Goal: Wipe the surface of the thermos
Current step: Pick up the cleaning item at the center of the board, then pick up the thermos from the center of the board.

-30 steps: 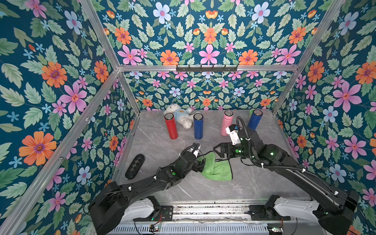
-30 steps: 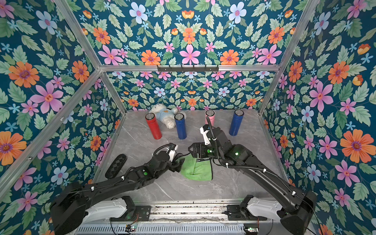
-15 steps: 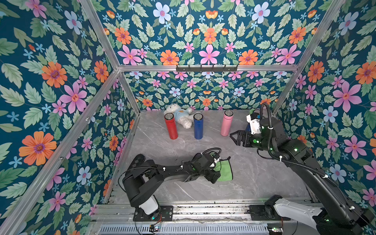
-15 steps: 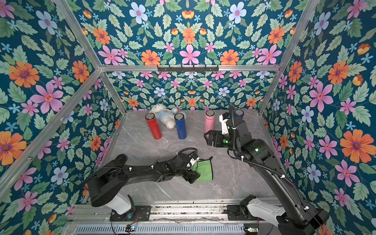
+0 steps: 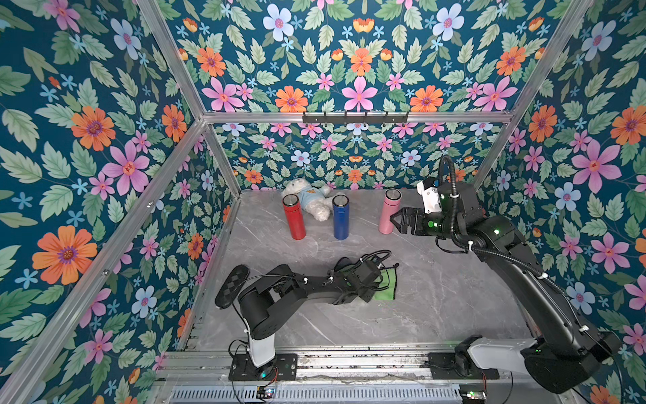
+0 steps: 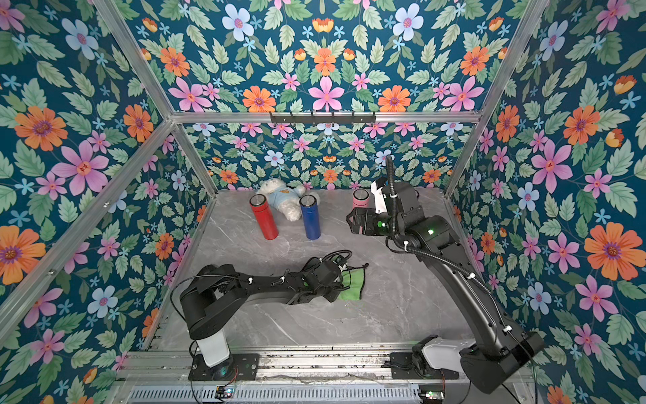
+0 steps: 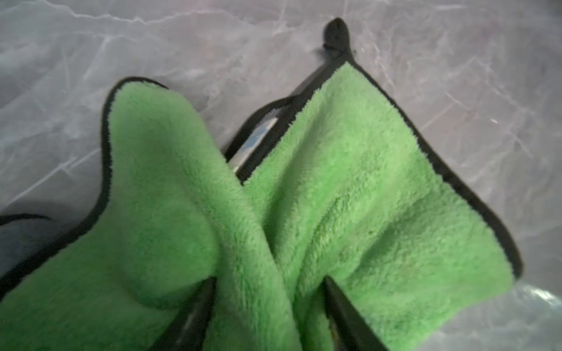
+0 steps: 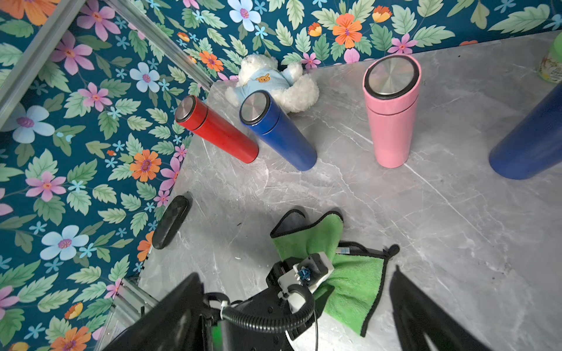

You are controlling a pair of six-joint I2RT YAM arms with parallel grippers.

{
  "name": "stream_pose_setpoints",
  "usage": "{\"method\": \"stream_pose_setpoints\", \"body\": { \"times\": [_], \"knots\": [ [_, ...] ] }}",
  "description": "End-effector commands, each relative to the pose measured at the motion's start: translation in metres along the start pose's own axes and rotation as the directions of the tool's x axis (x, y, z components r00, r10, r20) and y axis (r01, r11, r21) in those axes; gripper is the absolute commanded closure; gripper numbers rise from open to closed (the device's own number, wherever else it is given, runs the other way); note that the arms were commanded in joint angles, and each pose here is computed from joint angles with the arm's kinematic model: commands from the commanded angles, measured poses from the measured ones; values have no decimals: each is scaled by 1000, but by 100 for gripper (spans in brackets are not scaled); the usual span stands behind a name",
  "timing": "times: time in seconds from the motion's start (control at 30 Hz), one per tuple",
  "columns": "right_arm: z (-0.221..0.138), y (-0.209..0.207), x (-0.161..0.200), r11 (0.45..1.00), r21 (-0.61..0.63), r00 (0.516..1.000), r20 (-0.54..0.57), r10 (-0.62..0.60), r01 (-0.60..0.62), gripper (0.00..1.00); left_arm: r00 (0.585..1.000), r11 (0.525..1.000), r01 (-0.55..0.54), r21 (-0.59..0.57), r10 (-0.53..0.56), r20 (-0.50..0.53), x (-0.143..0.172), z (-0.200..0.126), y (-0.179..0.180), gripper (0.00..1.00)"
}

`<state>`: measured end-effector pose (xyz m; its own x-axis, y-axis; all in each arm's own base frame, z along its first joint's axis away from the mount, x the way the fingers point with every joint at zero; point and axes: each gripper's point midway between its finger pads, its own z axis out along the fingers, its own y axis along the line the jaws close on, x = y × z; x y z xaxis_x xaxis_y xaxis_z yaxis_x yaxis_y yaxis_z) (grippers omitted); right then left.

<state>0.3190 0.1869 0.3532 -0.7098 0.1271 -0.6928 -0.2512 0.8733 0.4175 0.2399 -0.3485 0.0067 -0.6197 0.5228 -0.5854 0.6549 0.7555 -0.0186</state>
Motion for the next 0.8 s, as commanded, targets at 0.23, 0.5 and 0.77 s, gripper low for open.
{"method": "stream_pose_setpoints", "body": {
  "times": [0.23, 0.5, 0.77],
  "knots": [
    [47, -44, -42, 983, 184, 998, -58, 8, 3, 1, 985, 999, 44, 1, -43, -169, 68, -14, 13, 100],
    [110, -81, -65, 959, 283, 990, -139, 6, 34, 10, 992, 994, 109, -3, -109, 61, 33, -60, 33, 100],
    [166, -98, -62, 946, 318, 972, -235, 10, 67, 11, 963, 990, 141, 3, -138, 230, 8, -104, 48, 100]
  ]
}}
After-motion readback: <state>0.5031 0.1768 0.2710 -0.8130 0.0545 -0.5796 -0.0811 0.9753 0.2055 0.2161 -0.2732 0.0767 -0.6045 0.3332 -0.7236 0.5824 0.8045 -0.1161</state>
